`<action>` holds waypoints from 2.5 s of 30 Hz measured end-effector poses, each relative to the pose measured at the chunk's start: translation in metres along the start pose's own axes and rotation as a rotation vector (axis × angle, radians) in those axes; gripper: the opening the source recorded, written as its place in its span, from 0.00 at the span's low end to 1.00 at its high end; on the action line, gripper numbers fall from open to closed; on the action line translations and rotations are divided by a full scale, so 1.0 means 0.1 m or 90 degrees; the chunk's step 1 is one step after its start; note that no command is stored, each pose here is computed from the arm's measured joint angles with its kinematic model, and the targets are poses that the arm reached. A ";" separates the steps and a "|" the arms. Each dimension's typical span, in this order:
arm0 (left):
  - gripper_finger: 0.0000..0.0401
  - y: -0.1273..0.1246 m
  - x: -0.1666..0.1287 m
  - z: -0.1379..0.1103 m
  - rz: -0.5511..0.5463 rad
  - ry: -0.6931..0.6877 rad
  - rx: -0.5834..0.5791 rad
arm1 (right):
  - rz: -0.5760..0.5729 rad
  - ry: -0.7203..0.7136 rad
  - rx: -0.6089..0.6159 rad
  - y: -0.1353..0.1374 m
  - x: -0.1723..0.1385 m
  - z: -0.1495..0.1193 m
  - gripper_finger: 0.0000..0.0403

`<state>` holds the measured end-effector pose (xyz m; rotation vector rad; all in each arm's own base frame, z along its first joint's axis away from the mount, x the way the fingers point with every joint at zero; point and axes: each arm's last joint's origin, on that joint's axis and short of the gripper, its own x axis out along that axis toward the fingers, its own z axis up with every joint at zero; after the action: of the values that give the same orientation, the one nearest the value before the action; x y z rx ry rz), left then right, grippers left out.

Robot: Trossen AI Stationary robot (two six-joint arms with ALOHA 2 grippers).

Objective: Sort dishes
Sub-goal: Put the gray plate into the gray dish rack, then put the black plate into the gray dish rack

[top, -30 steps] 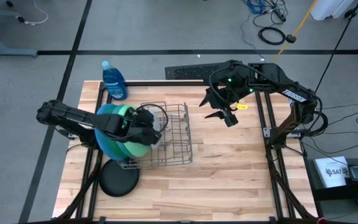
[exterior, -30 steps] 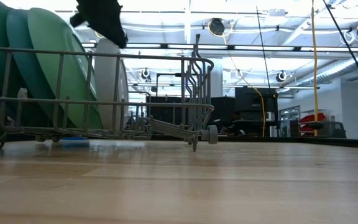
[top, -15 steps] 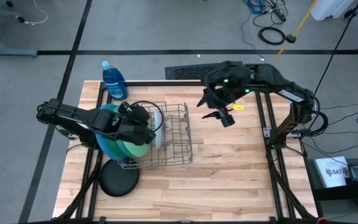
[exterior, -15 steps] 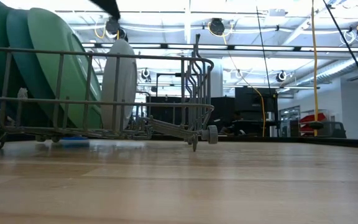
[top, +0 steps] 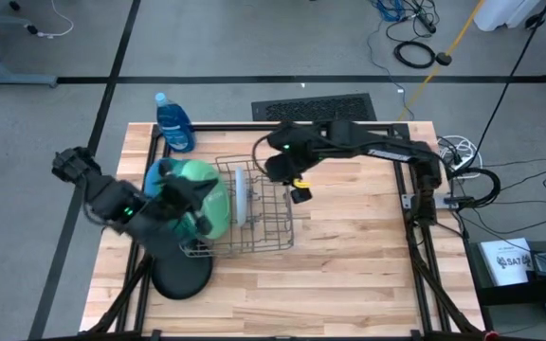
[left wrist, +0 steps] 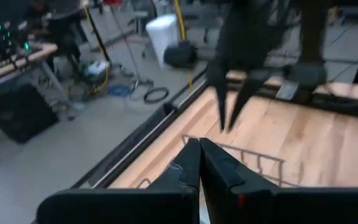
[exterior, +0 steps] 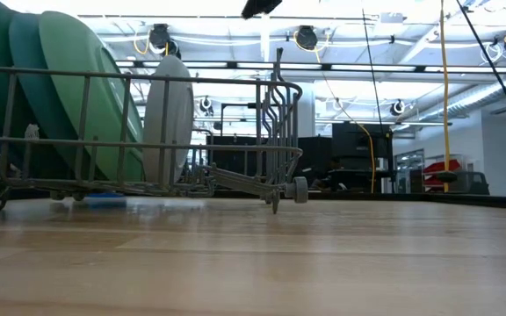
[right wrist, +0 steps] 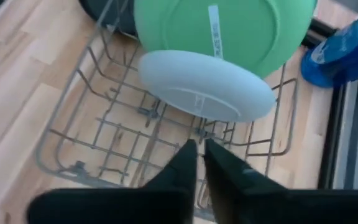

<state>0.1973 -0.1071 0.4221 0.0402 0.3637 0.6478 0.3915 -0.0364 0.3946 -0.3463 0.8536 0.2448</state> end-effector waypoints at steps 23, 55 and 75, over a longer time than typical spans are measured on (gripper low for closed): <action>0.02 -0.40 -0.77 -0.34 -0.112 -0.129 0.012 | -0.016 0.056 0.059 0.02 1.41 -0.01 0.00; 0.02 -0.62 -0.90 -0.52 -0.167 -0.099 0.032 | -0.041 -0.127 -0.157 0.63 1.16 0.57 0.00; 0.02 -0.76 -0.92 -0.63 -0.166 -0.099 0.049 | 0.056 -0.077 -0.171 1.76 2.06 0.56 0.08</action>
<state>0.1528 -0.2276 0.3813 0.1140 0.2374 0.3691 0.5000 0.1618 0.2351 -0.5403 0.7180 0.4597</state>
